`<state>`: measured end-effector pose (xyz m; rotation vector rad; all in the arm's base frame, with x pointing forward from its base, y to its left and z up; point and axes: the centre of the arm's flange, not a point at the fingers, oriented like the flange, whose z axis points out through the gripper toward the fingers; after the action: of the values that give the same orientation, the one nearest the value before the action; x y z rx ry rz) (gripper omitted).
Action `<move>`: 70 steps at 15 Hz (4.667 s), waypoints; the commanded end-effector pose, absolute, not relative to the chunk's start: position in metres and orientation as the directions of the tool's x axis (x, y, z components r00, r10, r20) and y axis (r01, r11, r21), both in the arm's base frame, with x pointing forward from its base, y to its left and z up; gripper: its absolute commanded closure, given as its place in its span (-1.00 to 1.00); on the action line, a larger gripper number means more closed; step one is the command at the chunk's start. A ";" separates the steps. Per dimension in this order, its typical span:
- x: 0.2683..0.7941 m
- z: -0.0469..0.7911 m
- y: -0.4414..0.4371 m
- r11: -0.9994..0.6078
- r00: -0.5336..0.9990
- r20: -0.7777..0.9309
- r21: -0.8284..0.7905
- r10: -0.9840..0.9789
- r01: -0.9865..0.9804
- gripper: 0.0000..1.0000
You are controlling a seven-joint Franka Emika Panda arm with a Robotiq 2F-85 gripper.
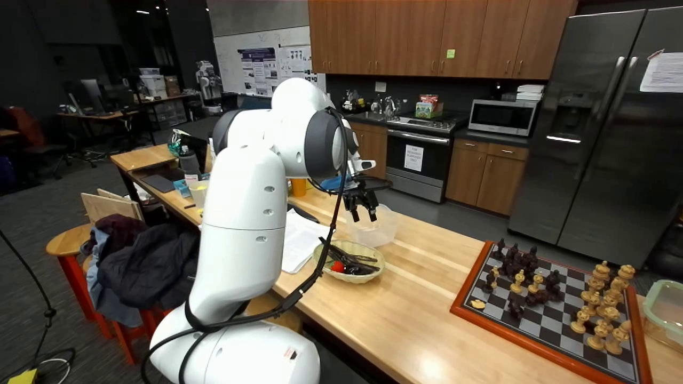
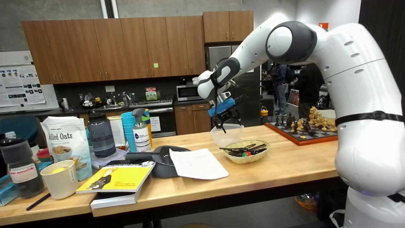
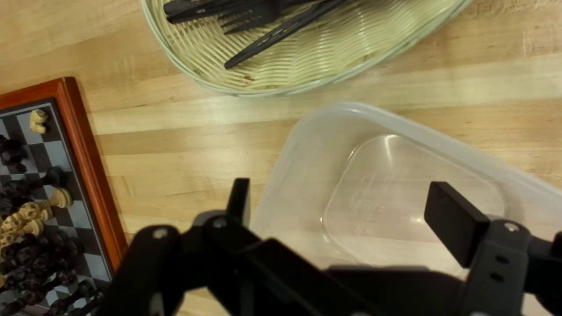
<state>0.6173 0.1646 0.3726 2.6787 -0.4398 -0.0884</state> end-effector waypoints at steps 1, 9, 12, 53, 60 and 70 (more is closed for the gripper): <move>0.631 0.370 0.157 -0.857 0.940 -0.024 0.418 -0.342 -0.301 -1.00; 0.641 0.344 0.159 -0.836 0.923 0.068 0.402 -0.378 -0.372 -1.00; 0.645 0.339 0.159 -0.831 0.911 0.113 0.376 -0.397 -0.409 -1.00; 0.624 0.351 0.077 -0.798 0.789 0.230 0.077 -0.569 -0.598 0.94; 0.604 0.347 0.064 -0.801 0.764 0.249 -0.116 -0.595 -0.587 0.97; 0.558 0.332 0.031 -0.736 0.689 0.259 -0.265 -0.677 -0.623 0.96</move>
<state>0.5883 0.0505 0.3263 3.0153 -1.1324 0.5254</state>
